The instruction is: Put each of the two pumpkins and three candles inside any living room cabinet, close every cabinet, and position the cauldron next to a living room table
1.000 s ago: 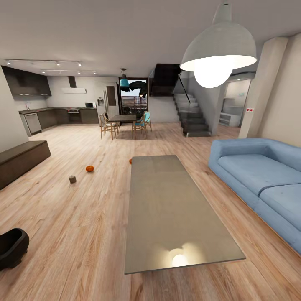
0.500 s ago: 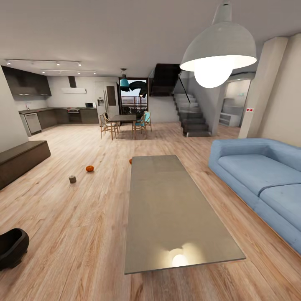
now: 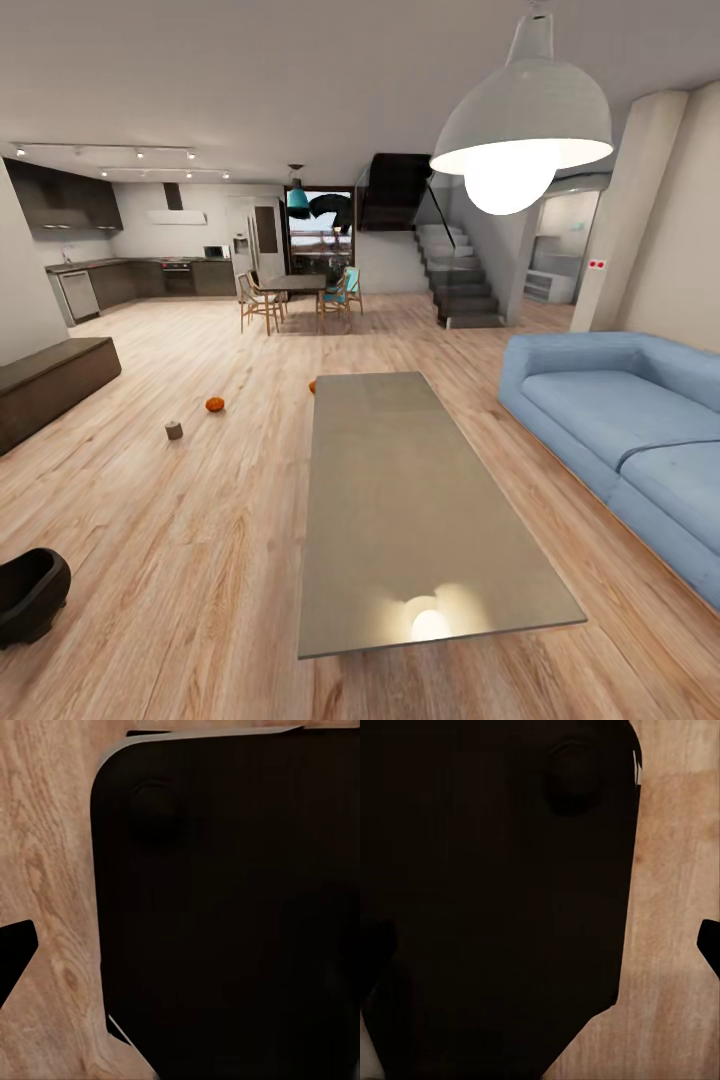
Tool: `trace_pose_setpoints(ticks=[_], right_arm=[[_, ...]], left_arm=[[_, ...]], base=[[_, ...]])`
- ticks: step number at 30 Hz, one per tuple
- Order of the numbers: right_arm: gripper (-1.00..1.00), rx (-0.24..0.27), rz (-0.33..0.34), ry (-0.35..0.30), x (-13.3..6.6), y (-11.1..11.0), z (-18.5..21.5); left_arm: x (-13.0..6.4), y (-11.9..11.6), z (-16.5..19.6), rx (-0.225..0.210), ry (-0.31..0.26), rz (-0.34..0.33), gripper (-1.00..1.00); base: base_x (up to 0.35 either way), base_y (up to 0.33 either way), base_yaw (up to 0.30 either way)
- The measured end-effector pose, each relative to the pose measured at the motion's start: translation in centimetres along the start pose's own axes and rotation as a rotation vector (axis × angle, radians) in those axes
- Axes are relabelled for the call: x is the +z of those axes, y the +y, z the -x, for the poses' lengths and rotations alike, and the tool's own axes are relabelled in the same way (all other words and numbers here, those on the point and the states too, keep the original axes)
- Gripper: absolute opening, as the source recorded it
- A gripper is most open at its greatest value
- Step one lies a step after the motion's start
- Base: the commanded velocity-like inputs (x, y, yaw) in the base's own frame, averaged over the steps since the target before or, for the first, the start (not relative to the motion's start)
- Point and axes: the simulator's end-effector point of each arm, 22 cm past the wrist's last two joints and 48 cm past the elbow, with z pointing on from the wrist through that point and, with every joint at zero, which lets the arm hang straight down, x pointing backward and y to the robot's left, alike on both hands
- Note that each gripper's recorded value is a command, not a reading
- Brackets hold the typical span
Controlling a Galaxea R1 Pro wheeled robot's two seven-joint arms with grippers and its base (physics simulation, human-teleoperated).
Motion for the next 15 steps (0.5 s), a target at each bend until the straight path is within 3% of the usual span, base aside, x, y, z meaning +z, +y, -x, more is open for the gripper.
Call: trace_pose_setpoints(ticks=[7, 15], right_arm=[[1.00, 0.000, -0.002, 0.000, -1.1, -0.1, 0.0], [1.00, 0.009, 0.001, -0.001, -2.4, 0.2, -0.1]], left_arm=[[-1.1, 0.5, 0.2, 0.000, -0.004, 0.007, 1.00], [-2.5, 3.0, 1.1, -0.004, -0.025, 0.041, 1.00]], base=[[0.000, 0.000, 0.000], [0.000, 0.000, 0.000]])
